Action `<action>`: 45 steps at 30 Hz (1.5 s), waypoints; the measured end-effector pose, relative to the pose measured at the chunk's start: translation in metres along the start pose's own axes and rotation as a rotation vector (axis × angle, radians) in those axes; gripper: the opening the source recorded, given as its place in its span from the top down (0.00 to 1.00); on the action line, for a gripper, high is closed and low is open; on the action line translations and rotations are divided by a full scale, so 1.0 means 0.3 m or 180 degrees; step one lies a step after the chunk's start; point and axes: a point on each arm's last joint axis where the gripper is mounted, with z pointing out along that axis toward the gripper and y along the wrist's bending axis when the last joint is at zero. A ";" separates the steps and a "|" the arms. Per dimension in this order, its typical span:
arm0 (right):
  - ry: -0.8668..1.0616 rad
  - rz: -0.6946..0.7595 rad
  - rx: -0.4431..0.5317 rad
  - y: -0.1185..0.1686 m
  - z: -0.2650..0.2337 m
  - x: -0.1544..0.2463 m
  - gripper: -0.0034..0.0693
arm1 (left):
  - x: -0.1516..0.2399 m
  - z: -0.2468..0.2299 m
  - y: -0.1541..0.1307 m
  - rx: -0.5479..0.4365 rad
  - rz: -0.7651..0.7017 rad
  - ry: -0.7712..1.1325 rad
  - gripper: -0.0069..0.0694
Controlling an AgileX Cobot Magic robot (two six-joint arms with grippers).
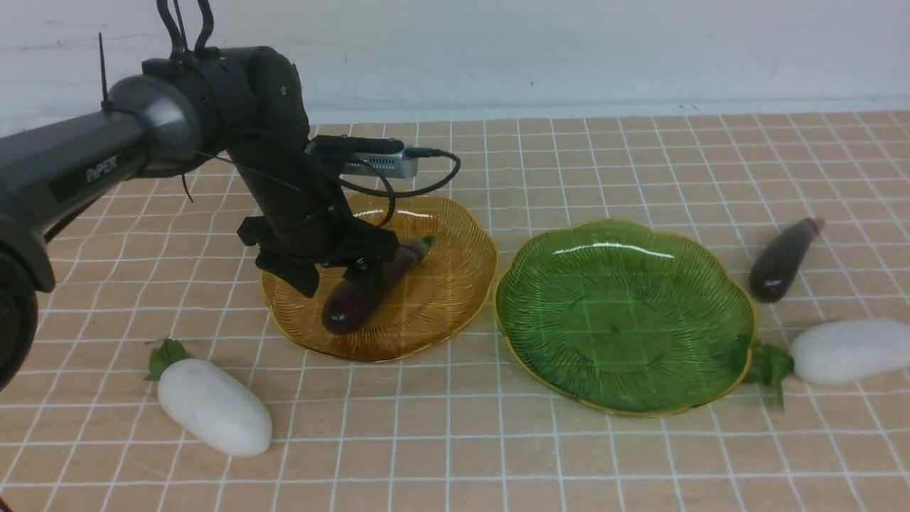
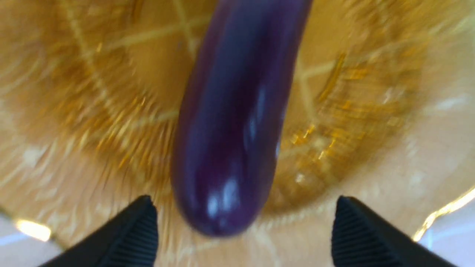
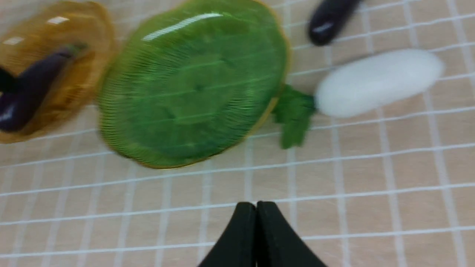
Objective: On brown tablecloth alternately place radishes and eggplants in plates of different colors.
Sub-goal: 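Pick up the eggplant and place it in the yellow plate, then pick up the eggplant and place it on the yellow plate with the right gripper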
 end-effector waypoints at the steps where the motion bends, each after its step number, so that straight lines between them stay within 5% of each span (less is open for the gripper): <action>1: 0.0042 0.0005 0.0019 0.000 0.012 -0.009 0.97 | 0.001 -0.003 0.000 -0.0005 0.0004 0.0009 0.19; 5: 0.0205 0.0229 0.0208 -0.031 0.103 -0.178 0.97 | 0.031 -0.076 -0.005 -0.0084 0.0073 0.0113 0.59; 6: 0.0183 0.0234 0.0195 -0.029 0.098 -0.183 0.97 | 0.032 -0.081 -0.005 -0.0088 0.0085 0.0109 0.61; 7: 0.0280 0.0429 0.0212 -0.058 0.148 -0.238 0.97 | 0.039 -0.123 -0.010 -0.0103 0.0126 0.0046 0.76; 10: 0.0442 0.0714 0.0134 -0.094 0.245 -0.314 0.97 | 0.062 -0.241 -0.031 -0.0104 0.0211 -0.0185 0.89; 16: 0.0580 0.0835 -0.0034 -0.103 0.434 -0.389 0.92 | 0.110 -0.394 -0.097 -0.0081 0.0418 -0.0524 0.91; 20: 0.0546 0.0868 -0.0068 -0.123 0.609 -0.431 0.79 | 0.175 -0.487 -0.143 -0.0043 0.0548 -0.0693 0.91; 24: 0.0506 0.0928 -0.0060 -0.144 0.756 -0.448 0.58 | 0.231 -0.535 -0.148 -0.0050 0.0574 -0.0753 0.91; 30: 0.0643 0.1092 -0.0083 -0.160 1.035 -0.420 0.12 | 0.309 -0.557 -0.132 -0.0188 0.0602 -0.0699 0.91; 33: 0.0716 0.1032 -0.0099 -0.137 1.120 -0.406 0.05 | 0.315 -0.559 -0.126 -0.0240 0.0606 -0.0696 0.91; 36: 0.0785 0.0896 -0.0085 -0.109 1.171 -0.389 0.09 | 0.315 -0.560 -0.122 -0.0289 0.0607 -0.0696 0.91; 38: 0.0807 0.0831 -0.0059 -0.109 1.176 -0.386 0.20 | 0.316 -0.561 -0.121 -0.0295 0.0609 -0.0699 0.91; 41: 0.0877 0.0703 0.0007 -0.116 1.173 -0.384 0.53 | 0.316 -0.562 -0.120 -0.0316 0.0614 -0.0702 0.91; 45: 0.0869 0.0558 -0.0014 -0.099 1.074 -0.465 0.50 | 0.316 -0.563 -0.117 -0.0342 0.0608 -0.0703 0.91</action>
